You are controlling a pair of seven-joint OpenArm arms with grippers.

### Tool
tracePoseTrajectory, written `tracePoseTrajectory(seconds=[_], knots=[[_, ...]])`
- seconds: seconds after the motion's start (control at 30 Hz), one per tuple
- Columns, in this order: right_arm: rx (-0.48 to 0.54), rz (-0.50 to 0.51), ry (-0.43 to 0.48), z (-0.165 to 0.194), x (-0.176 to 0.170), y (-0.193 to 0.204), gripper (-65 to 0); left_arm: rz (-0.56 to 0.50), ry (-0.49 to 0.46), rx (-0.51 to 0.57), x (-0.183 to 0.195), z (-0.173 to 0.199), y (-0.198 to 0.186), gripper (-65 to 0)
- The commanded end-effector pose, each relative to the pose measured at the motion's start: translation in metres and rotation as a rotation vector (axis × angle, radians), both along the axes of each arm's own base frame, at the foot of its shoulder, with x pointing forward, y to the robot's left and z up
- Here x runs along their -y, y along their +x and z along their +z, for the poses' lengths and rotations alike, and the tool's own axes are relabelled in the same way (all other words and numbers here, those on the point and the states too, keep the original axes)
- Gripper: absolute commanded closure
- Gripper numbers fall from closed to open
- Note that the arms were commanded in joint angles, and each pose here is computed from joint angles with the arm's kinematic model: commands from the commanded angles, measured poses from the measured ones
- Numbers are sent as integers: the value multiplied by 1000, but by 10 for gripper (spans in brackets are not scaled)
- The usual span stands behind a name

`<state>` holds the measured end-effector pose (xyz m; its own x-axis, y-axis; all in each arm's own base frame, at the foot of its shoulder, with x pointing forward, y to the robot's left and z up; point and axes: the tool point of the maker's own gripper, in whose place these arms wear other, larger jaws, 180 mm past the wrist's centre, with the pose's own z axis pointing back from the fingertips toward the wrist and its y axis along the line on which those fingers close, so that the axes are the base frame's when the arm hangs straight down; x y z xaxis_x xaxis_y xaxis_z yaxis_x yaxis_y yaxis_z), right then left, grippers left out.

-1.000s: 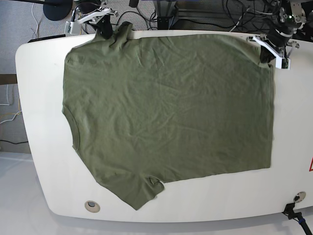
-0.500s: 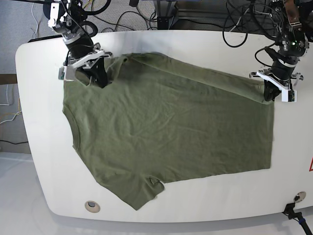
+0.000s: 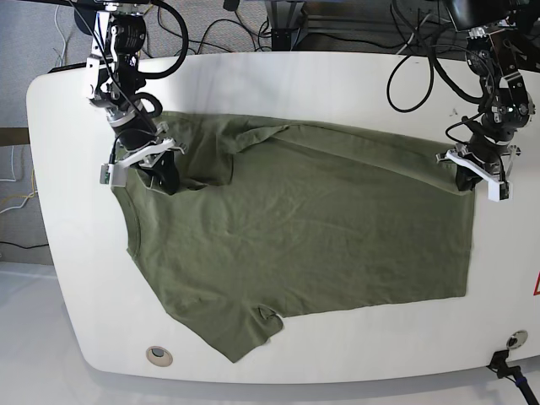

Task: Fold the T-shirt properly
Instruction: 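Pull the grasped edge toward the robot with both grippers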

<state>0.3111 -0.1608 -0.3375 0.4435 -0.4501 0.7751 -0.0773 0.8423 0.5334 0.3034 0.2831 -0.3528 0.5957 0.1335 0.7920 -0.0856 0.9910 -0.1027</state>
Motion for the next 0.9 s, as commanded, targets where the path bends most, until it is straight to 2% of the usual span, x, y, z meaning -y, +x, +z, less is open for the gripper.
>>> tracePoseTrajectory(seconds=[0.0, 0.23, 0.27, 0.37, 0.43, 0.73, 0.87], knots=[[50, -1, 12, 11, 3, 12, 0, 10, 4, 54, -7, 14, 15, 0], [54, -19, 5, 9, 20, 45, 0, 38, -32, 70, -14, 16, 38, 0], [54, -21, 9, 9, 20, 49, 0, 39, -33, 77, -14, 18, 41, -19], [57, -29, 16, 10, 23, 59, 0, 39, -32, 98, -14, 25, 48, -146], [56, -34, 23, 9, 24, 65, 0, 40, -33, 113, -15, 31, 53, -177], [44, -56, 47, 6, 30, 88, 0, 73, -66, 105, -28, 28, 75, -182], [-7, -60, -6, -9, 34, 94, 0, 68, -63, 120, -28, 34, 80, -185]])
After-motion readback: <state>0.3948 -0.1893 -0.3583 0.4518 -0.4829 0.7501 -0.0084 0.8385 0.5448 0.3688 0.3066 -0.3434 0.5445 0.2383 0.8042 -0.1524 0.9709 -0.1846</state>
